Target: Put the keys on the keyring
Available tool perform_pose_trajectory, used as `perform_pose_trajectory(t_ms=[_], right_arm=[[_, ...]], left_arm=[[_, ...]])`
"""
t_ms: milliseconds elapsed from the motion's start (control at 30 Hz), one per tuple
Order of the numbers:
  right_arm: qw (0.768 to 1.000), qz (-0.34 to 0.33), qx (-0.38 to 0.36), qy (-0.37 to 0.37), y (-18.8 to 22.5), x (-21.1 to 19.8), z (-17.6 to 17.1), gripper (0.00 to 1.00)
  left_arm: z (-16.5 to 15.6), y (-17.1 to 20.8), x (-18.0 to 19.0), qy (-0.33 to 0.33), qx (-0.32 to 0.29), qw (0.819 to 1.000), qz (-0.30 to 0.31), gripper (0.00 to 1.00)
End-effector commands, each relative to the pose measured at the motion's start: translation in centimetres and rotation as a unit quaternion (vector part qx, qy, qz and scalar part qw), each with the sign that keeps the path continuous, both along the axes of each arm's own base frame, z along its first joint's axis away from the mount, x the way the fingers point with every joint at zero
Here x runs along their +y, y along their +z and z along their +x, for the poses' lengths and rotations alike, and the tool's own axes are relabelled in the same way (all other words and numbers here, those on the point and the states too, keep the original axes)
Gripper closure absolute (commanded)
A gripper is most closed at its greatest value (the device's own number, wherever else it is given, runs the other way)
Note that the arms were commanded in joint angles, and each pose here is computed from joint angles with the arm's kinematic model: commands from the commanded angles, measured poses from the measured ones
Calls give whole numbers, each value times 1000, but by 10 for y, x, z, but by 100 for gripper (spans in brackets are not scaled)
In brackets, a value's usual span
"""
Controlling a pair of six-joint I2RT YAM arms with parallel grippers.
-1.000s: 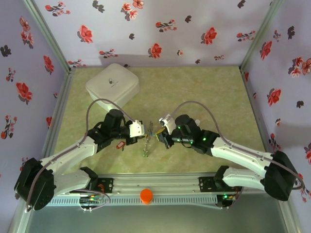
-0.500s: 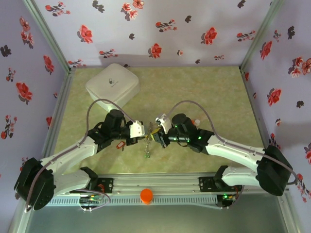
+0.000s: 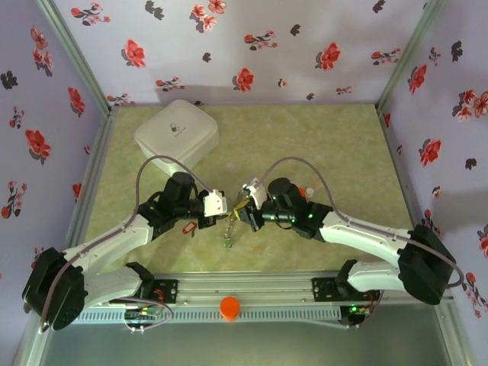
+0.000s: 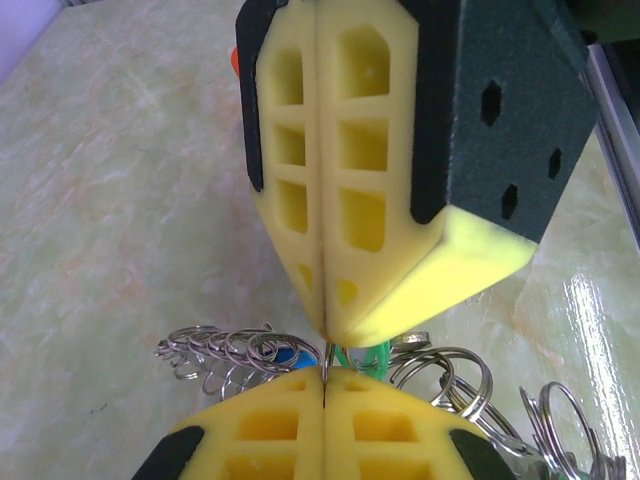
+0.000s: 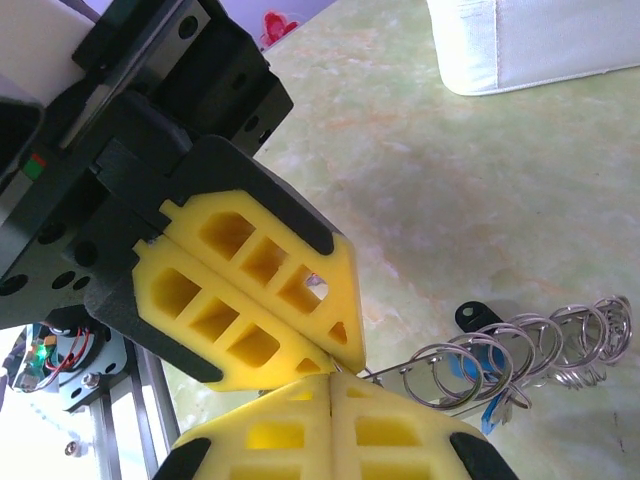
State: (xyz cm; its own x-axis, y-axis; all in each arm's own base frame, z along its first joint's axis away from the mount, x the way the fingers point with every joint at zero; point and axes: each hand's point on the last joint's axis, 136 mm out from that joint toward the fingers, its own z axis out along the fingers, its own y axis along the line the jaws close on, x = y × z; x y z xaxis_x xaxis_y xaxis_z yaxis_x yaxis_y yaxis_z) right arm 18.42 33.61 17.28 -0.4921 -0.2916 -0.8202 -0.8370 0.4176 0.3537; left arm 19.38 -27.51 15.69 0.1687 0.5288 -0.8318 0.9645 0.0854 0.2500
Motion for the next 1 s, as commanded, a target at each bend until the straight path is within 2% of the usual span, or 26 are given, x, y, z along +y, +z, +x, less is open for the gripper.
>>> perform_pose_trajectory(t_ms=[0, 267, 900, 967], right_arm=[[1000, 23, -10, -15, 15, 5, 9, 100], [998, 2, -18, -56, 10, -3, 22, 100], [996, -33, -10, -82, -6, -16, 25, 100], [996, -35, -8, -84, -7, -18, 24, 87]], left_arm=[[-5, 12, -6, -16, 2, 1000, -16, 100], [-6, 12, -6, -18, 1, 1000, -15, 100], [-4, 13, -6, -13, -9, 1000, -21, 100], [-2, 14, -8, -8, -6, 999, -32, 100]])
